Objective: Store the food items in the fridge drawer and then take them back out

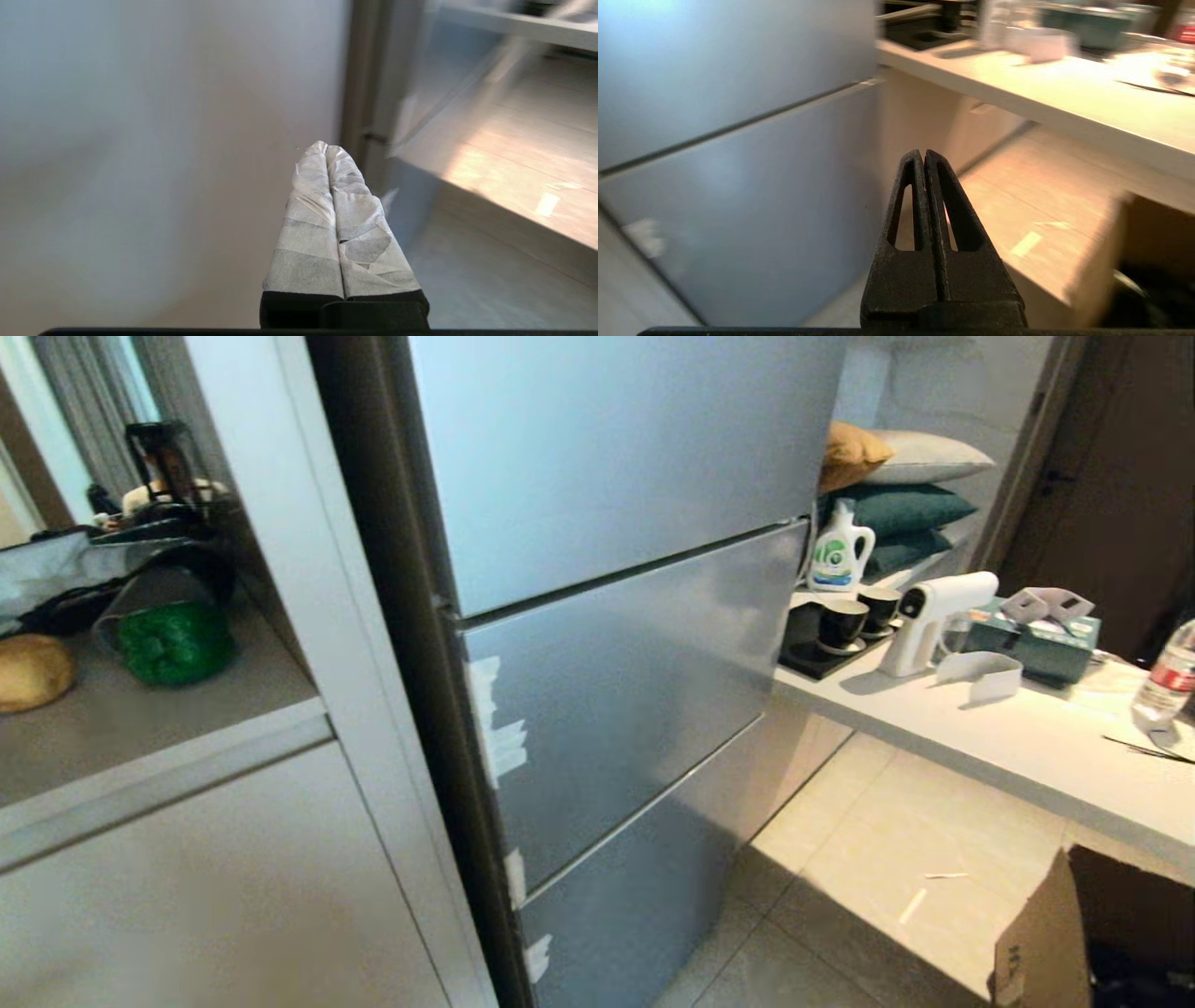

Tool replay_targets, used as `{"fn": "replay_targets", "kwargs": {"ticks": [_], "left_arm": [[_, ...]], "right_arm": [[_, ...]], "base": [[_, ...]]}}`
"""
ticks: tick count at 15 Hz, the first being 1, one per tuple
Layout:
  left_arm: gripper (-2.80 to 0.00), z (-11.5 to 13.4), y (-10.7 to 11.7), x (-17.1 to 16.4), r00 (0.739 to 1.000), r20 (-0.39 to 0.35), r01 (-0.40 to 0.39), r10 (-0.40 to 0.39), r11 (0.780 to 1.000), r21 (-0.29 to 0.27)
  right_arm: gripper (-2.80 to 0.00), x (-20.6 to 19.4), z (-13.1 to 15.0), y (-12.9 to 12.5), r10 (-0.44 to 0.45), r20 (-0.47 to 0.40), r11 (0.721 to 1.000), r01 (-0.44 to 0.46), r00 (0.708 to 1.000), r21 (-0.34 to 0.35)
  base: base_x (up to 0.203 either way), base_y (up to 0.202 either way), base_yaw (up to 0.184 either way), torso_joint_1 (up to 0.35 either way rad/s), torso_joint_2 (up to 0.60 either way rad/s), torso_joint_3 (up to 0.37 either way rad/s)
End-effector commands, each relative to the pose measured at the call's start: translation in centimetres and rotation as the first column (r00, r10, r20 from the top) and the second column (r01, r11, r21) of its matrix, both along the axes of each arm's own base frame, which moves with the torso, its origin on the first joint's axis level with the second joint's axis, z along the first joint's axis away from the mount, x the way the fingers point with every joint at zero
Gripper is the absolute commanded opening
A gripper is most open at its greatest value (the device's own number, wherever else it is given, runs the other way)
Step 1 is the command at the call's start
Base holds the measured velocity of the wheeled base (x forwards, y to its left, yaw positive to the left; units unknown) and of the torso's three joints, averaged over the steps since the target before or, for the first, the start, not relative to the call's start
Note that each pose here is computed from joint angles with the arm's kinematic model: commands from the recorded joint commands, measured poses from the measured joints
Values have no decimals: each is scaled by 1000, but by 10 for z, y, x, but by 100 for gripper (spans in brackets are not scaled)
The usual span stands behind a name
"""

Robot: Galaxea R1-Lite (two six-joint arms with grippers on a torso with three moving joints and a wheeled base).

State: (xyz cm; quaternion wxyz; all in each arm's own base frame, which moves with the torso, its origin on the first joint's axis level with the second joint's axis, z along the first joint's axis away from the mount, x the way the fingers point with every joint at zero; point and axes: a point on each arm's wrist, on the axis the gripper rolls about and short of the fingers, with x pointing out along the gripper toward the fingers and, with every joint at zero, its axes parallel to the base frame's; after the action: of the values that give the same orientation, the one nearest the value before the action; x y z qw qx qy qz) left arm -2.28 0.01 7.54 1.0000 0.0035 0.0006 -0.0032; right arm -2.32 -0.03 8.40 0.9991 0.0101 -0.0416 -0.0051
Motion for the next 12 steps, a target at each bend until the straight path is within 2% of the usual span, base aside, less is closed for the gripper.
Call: {"fn": "replay_targets", "kwargs": {"ticks": [1,4,7,8,9,11,12], "left_arm": [[-280,0,0,0,1000,-2,0,0,1000,1],[-280,0,0,0,1000,-2,0,0,1000,-9],[-280,0,0,0,1000,-2,0,0,1000,-2],[-280,0,0,0,1000,-3,2,-2,1000,8],[-280,3,0,-1,1000,14,10,-11,999,47],[-280,29,-2,-8,992,90,85,-91,994,70],[-280,41,-3,-8,986,92,134,-141,988,74]], "right_arm": [[-280,2,-8,0,0,-29,1000,0,1000,0],[-280,2,-8,0,0,-29,1000,0,1000,0],[-280,2,-8,0,0,-30,1000,0,1000,-1],[-280,2,-8,0,0,-30,1000,0,1000,-1],[-280,2,-8,0,0,-30,1000,0,1000,-1],[-280,2,-8,0,0,-28,1000,0,1000,-2],[-280,2,-8,0,0,-28,1000,0,1000,-3]], "base": [[1,9,-170,5,6,2],[2,5,-114,4,0,6],[0,0,0,0,0,0],[0,0,0,0,0,0],[0,0,0,0,0,0],[0,0,0,0,0,0],[0,0,0,0,0,0]]}}
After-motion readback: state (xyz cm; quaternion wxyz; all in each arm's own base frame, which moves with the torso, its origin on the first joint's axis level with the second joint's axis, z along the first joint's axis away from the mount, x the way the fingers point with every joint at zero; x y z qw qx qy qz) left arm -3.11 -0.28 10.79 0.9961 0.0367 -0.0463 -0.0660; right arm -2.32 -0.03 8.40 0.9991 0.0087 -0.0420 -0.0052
